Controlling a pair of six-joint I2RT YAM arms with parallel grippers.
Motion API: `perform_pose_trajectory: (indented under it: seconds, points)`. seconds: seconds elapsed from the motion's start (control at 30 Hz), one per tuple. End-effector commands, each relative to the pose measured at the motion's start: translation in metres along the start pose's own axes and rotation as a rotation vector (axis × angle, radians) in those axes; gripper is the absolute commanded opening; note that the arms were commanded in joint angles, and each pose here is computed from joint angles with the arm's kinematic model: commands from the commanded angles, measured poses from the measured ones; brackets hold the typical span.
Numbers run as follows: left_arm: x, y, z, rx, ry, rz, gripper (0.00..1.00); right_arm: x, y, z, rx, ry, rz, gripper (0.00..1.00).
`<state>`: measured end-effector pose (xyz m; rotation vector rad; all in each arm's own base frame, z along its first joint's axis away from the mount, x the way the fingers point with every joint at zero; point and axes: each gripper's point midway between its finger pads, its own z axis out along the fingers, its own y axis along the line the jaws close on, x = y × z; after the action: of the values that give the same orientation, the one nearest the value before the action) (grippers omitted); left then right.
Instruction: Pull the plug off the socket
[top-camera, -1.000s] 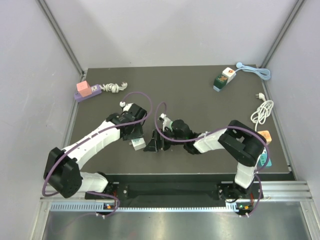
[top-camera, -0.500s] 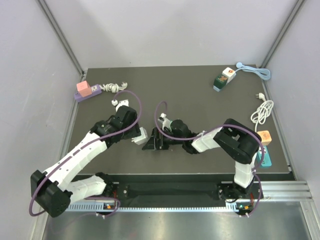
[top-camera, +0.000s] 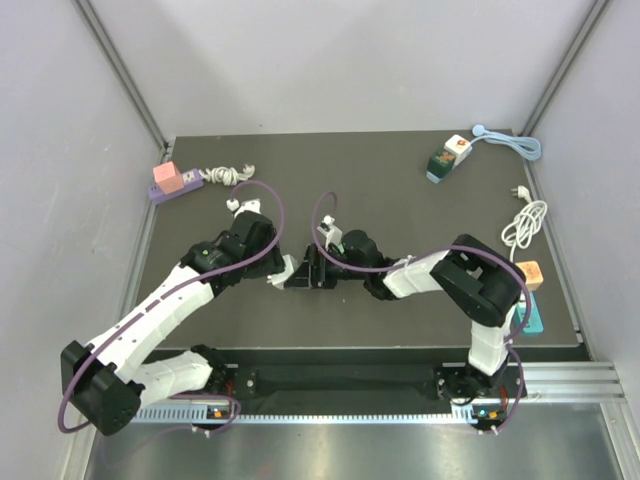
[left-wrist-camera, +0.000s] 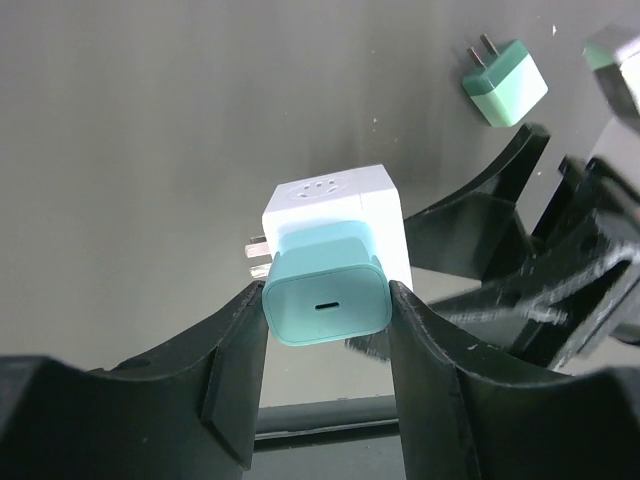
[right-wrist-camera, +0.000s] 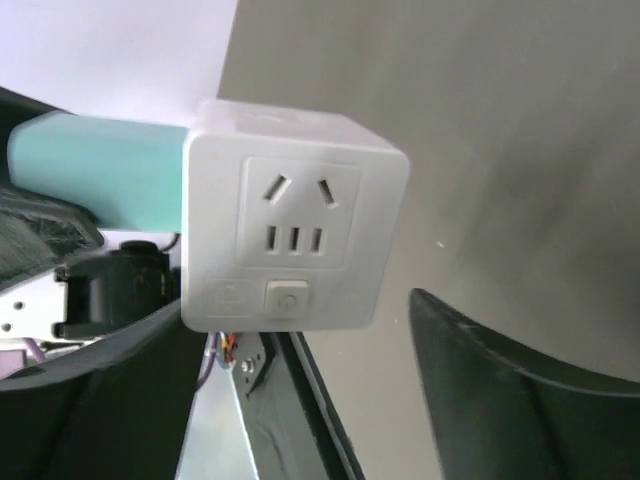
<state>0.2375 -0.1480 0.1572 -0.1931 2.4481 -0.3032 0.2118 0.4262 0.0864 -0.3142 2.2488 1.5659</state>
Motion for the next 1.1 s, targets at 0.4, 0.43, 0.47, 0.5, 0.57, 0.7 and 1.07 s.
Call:
perform_pose_trajectory:
  seconds: [0.4, 0.43, 0.47, 0.5, 0.57, 0.7, 1.07]
  points:
    - [-0.021, -0.023, -0.010, 0.122, -0.082, -0.009, 0.00, -0.042, 0.034, 0.006, -0.115, -0.088, -0.058, 0.69]
    - [-0.020, -0.023, -0.009, 0.123, -0.078, -0.008, 0.00, -0.042, 0.036, 0.006, -0.125, -0.089, -0.061, 0.71]
    - [-0.020, -0.024, -0.010, 0.127, -0.075, -0.006, 0.00, -0.042, 0.036, 0.007, -0.128, -0.090, -0.062, 0.73]
    - [-0.019, -0.024, -0.009, 0.126, -0.072, -0.005, 0.00, -0.042, 0.036, 0.008, -0.128, -0.090, -0.061, 0.74]
    - [-0.019, -0.024, -0.008, 0.130, -0.070, -0.008, 0.00, -0.043, 0.034, 0.009, -0.125, -0.091, -0.060, 0.75]
    - [-0.020, -0.026, -0.009, 0.139, -0.073, -0.008, 0.00, -0.043, 0.027, 0.008, -0.113, -0.091, -0.051, 0.69]
    - [-0.026, -0.036, -0.024, 0.251, -0.146, -0.013, 0.00, -0.054, -0.011, -0.011, 0.033, -0.219, 0.056, 0.00]
